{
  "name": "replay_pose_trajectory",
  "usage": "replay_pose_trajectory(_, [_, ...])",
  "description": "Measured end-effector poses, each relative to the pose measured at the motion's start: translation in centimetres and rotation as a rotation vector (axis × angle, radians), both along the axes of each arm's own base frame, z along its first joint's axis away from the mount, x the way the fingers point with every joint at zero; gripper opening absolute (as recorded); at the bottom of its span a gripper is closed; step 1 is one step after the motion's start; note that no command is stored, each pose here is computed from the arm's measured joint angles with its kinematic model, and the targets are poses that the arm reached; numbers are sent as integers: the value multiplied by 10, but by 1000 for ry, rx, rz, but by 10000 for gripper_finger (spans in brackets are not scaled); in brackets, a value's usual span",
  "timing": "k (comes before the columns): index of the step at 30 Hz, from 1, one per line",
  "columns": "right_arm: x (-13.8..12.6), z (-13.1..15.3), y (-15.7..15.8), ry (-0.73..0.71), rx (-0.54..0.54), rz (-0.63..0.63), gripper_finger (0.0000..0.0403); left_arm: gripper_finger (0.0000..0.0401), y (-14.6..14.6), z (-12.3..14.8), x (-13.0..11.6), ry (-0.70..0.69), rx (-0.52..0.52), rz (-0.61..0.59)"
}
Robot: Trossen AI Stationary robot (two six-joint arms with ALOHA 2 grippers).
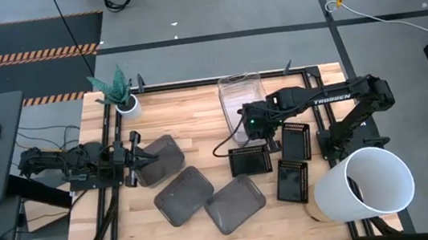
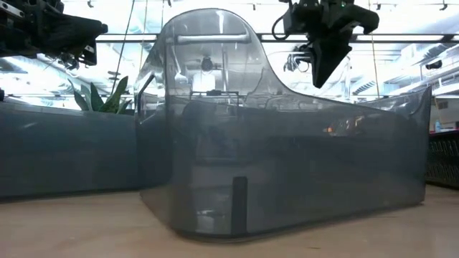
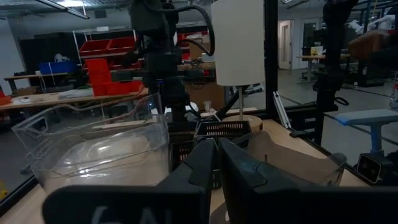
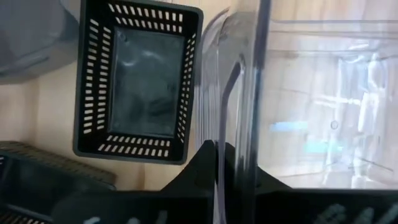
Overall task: Stack baskets by color
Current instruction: Stack the right transparent bin on the top of the left transparent bin, then adjust the transparent bin
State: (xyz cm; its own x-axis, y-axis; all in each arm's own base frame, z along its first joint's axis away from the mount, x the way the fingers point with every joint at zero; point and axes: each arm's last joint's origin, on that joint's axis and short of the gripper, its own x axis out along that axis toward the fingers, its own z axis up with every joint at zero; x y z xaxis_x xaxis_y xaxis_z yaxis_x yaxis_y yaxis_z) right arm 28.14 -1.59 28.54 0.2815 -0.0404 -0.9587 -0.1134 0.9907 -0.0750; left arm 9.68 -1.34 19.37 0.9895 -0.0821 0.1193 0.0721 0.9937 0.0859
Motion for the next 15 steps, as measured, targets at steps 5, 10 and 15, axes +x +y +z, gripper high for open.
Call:
replay_pose_trajectory(5, [-1, 0, -9, 0, 7, -27, 41, 30, 0, 0, 0, 0, 0, 0])
replay_pose_trajectory(10, [-1, 0, -11, -4, 46, -53, 91, 26, 0, 0, 0, 0, 0, 0])
replay_pose_trajectory(15, [-1, -3, -8, 23, 23, -103, 150, 33, 0, 0, 0, 0, 0, 0])
